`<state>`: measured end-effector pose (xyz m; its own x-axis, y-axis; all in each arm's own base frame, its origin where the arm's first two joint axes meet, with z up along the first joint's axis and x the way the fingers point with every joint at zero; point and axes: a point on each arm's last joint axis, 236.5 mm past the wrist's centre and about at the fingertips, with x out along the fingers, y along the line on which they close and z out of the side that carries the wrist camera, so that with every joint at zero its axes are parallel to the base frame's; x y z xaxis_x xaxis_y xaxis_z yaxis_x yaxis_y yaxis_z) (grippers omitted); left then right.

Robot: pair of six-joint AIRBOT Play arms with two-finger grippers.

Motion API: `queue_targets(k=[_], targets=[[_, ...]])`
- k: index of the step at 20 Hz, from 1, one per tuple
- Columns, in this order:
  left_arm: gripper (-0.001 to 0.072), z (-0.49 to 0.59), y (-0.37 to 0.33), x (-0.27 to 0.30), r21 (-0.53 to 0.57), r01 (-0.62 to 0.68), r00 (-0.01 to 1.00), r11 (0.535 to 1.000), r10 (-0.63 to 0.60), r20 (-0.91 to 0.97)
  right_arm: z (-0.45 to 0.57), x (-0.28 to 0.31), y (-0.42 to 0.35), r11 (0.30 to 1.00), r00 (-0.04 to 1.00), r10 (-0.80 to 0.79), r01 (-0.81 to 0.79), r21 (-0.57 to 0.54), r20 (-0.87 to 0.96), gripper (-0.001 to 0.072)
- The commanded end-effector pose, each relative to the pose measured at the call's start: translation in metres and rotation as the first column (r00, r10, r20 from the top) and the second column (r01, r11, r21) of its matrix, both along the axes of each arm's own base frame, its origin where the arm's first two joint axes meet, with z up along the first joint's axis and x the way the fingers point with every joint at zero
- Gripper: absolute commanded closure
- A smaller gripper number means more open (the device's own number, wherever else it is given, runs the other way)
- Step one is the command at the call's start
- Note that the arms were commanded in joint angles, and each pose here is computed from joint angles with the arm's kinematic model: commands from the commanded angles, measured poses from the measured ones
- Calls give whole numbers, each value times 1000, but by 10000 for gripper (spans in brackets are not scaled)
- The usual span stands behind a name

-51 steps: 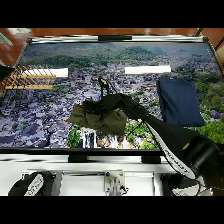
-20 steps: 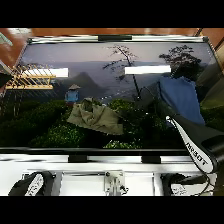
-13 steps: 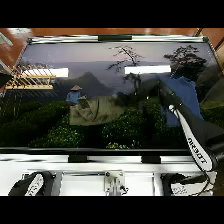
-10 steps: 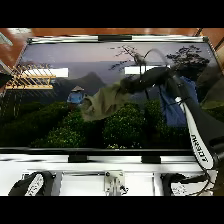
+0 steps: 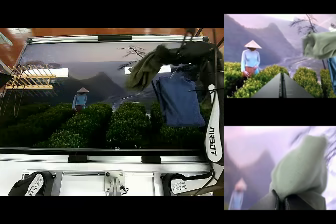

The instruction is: Fold the shirts.

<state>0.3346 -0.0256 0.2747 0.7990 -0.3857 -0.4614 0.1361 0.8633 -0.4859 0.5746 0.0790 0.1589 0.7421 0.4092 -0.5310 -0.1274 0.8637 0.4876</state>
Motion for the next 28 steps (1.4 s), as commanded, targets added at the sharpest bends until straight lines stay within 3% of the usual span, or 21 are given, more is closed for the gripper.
queue_targets(k=[1, 8, 14, 17, 20, 22, 28], targets=[[676, 0, 0, 0, 0, 0, 1000, 1000, 0, 0, 35, 28, -60, 984, 973, -177, 174, 32, 147, 654], [676, 0, 0, 0, 0, -1, 1000, 1000, 1, 0, 71, 42, -159, 917, 866, -395, 393, 72, 305, 654], [676, 0, 0, 0, 0, -1, 1000, 1000, 1, 0, 68, 37, -194, 897, 849, -425, 442, 20, 315, 654], [676, 0, 0, 0, 0, -1, 1000, 1000, 1, 1, 28, 12, -187, 927, 922, -372, 374, 6, 107, 654], [676, 1, 0, 0, -4, -4, 1000, 1000, 4, 1, 0, -30, -181, 929, 925, -351, 364, 71, -146, 654], [676, 1, 0, 0, -6, -2, 1000, 1000, 2, 3, -13, -58, -174, 917, 890, -342, 386, 100, -303, 654], [676, 1, -1, 0, -3, 2, 1000, 1000, -2, 2, -74, -152, -188, 898, 631, -400, 413, -149, -665, 654]])
